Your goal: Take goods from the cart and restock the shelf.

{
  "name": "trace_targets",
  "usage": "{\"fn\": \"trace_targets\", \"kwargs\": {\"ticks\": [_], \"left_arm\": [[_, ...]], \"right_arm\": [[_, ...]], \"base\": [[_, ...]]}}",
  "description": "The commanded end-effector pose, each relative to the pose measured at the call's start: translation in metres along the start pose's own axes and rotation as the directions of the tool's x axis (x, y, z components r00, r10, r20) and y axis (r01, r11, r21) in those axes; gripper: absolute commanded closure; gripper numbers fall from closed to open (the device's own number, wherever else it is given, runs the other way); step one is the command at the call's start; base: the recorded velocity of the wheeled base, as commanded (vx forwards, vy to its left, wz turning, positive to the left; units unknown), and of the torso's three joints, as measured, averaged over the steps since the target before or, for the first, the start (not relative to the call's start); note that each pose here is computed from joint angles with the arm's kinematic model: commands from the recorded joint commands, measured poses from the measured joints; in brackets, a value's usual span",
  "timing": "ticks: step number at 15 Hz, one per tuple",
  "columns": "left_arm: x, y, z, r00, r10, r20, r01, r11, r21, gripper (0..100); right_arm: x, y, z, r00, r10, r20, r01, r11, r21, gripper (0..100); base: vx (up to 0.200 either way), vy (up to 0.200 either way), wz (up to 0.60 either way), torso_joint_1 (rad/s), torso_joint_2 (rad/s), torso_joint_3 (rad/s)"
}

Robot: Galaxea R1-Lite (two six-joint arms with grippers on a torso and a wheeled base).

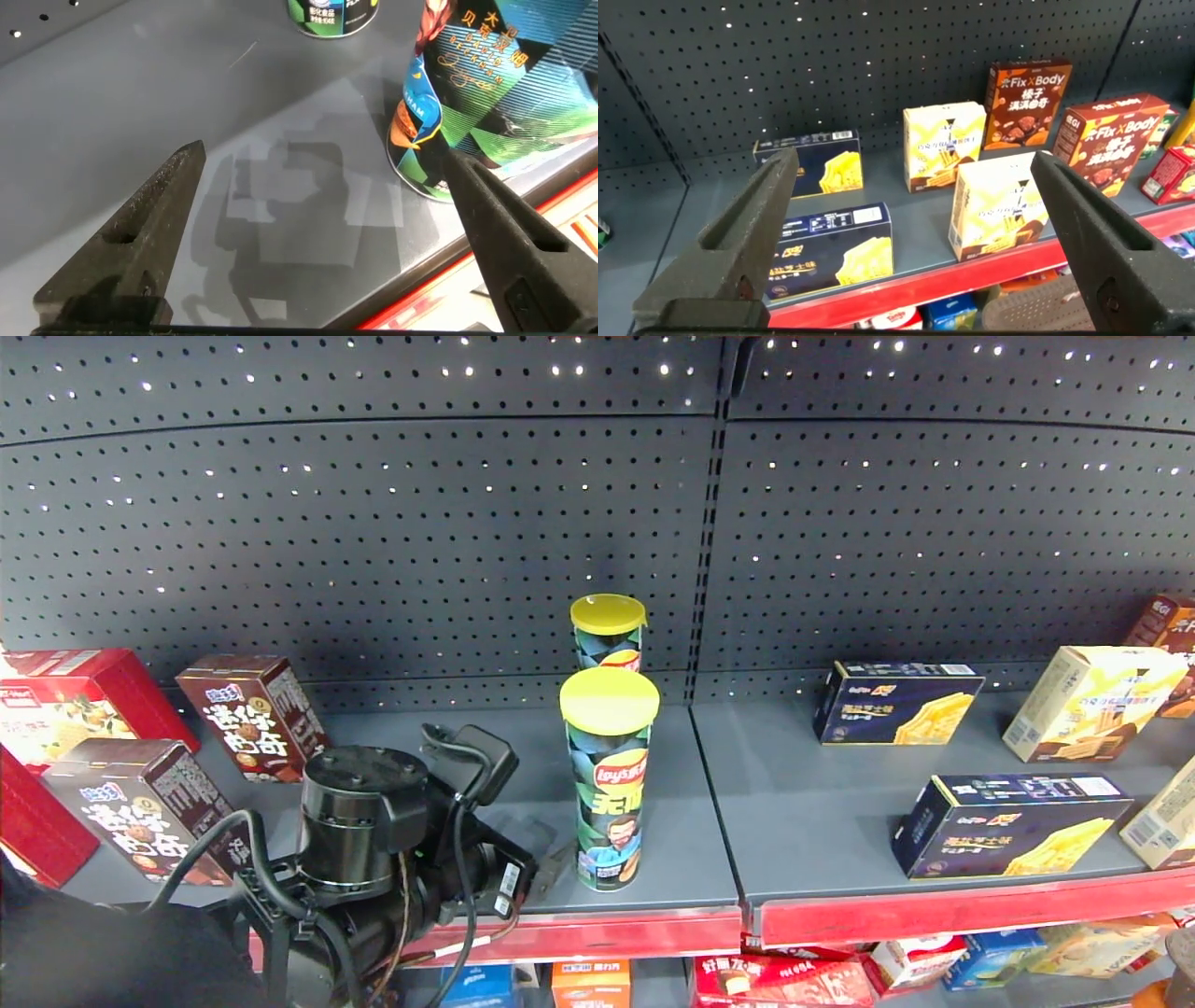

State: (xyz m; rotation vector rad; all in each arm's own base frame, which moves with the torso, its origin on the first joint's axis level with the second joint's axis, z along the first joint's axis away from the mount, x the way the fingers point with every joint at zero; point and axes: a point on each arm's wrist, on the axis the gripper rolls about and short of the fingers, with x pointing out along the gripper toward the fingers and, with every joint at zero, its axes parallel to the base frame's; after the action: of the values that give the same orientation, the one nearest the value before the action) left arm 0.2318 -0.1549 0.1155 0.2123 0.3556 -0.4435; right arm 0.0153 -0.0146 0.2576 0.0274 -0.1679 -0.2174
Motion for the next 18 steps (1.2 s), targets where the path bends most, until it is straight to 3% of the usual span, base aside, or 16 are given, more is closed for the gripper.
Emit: {"fn": "trace_targets", "kwargs": {"ticks": [1, 11, 14, 16, 18], "left_arm": [[0.0, 0.0, 0.0, 1.0, 0.001, 0.002, -0.001, 1.0, -0.001, 0], [0.003, 0.0, 0.001, 1.0, 0.002, 0.008, -0.002, 1.0, -0.002, 0], [0.003, 0.002, 0.001, 1.0, 0.009, 0.011, -0.009, 1.0, -0.016, 0], [-0.004, 0.007, 0.007, 0.996, 0.078, 0.033, -0.075, 0.993, -0.087, 0], [-0.022, 0.025, 0.016, 0.984, 0.158, 0.083, -0.143, 0.977, -0.158, 0]], "right_arm": [[0.0, -0.001, 0.0, 1.0, 0.0, 0.001, 0.0, 1.0, 0.002, 0], [0.0, -0.001, -0.001, 1.0, 0.0, 0.001, 0.0, 1.0, 0.0, 0], [-0.001, -0.001, -0.001, 1.0, 0.0, 0.001, 0.0, 1.0, 0.001, 0], [-0.003, -0.005, -0.005, 1.0, -0.001, 0.003, 0.001, 1.0, 0.005, 0], [-0.005, -0.01, -0.009, 1.0, -0.005, 0.007, 0.005, 1.0, 0.001, 0]], "base": [[0.0, 0.0, 0.0, 0.0, 0.0, 0.0], [0.0, 0.0, 0.0, 0.0, 0.0, 0.0], [0.0, 0.0, 0.0, 0.0, 0.0, 0.0], [0.0, 0.0, 0.0, 0.0, 0.0, 0.0], [0.0, 0.0, 0.0, 0.0, 0.0, 0.0]]}}
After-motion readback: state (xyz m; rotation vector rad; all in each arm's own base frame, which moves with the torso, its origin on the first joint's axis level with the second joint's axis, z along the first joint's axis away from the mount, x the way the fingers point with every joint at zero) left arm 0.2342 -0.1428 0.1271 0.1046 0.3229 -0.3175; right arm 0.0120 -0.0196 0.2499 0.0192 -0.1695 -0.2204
